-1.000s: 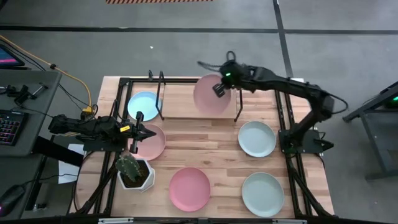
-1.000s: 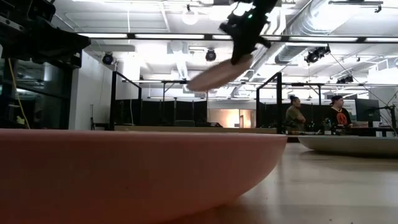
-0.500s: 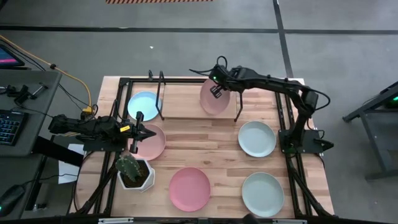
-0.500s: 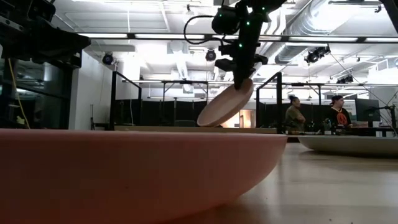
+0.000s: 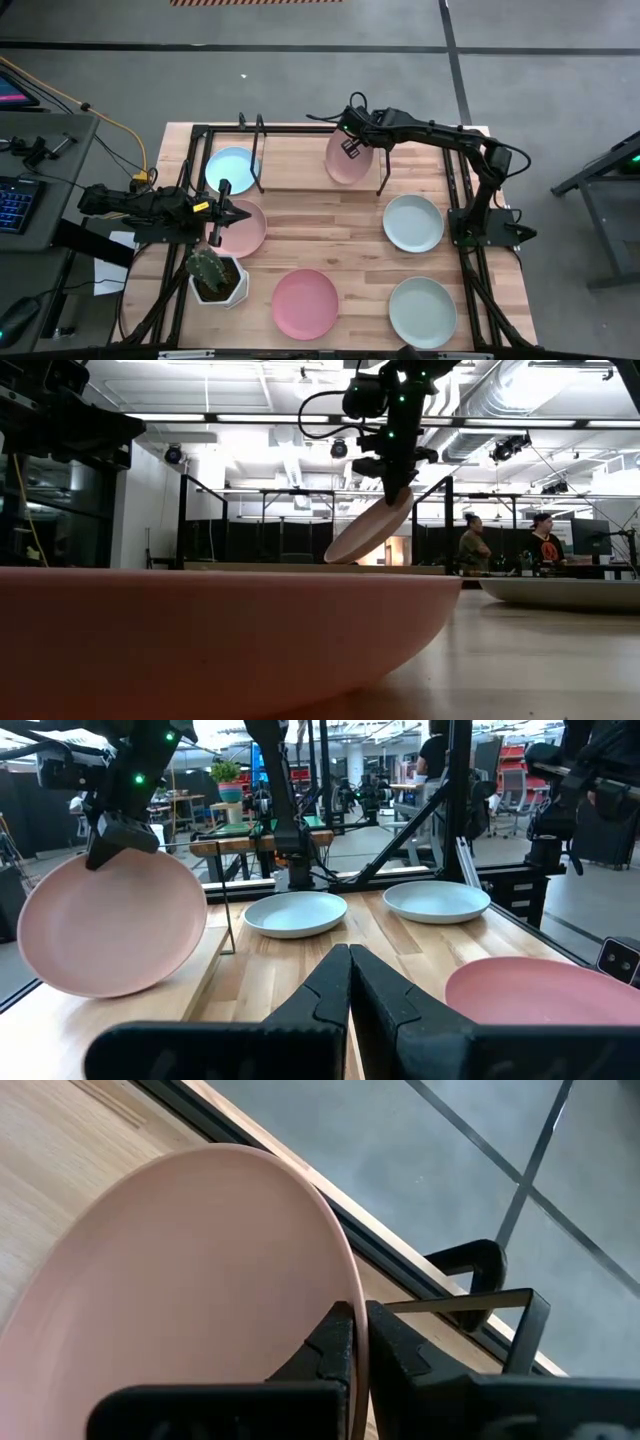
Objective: Place and stack plates onto a shelf
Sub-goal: Put the rifgt light pink plate on the shelf, then adjust the light pink plate on the shelf
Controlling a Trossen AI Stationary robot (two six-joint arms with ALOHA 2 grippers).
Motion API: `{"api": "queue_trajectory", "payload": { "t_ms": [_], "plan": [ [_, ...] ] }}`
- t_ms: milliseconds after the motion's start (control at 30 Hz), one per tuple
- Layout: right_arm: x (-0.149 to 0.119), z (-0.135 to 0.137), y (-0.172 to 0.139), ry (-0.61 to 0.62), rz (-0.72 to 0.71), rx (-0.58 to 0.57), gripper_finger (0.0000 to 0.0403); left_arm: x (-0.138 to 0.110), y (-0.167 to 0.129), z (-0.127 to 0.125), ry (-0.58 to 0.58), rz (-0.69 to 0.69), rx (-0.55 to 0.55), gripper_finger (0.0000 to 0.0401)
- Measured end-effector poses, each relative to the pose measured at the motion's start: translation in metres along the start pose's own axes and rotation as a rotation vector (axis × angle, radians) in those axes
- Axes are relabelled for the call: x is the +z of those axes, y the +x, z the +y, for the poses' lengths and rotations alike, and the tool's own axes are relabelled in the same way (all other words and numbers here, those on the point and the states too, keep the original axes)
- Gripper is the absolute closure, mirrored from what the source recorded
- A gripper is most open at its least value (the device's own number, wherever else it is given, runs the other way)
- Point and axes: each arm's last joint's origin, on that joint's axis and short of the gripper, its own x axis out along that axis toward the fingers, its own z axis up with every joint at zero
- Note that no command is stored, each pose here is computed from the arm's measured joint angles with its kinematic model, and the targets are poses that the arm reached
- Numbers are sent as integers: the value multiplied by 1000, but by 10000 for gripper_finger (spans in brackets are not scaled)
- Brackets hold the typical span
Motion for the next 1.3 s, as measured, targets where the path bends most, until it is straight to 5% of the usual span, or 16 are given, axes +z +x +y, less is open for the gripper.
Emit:
{"api": "queue_trajectory", "payload": {
  "t_ms": [333,767,1167,1300],
  "plan": [
    [-3,-1,0,6,27,-17,396,0,0,0,0,0,0,401],
    [-1,-3,-4,-40,-11,-47,292,0,0,0,0,0,0,401],
    [-30,3,-89,-151,-130,25,279,0,0,0,0,0,0,401],
    [-51,-1,-113,-142,-193,-43,279,0,0,0,0,-1,0,401]
  ]
}}
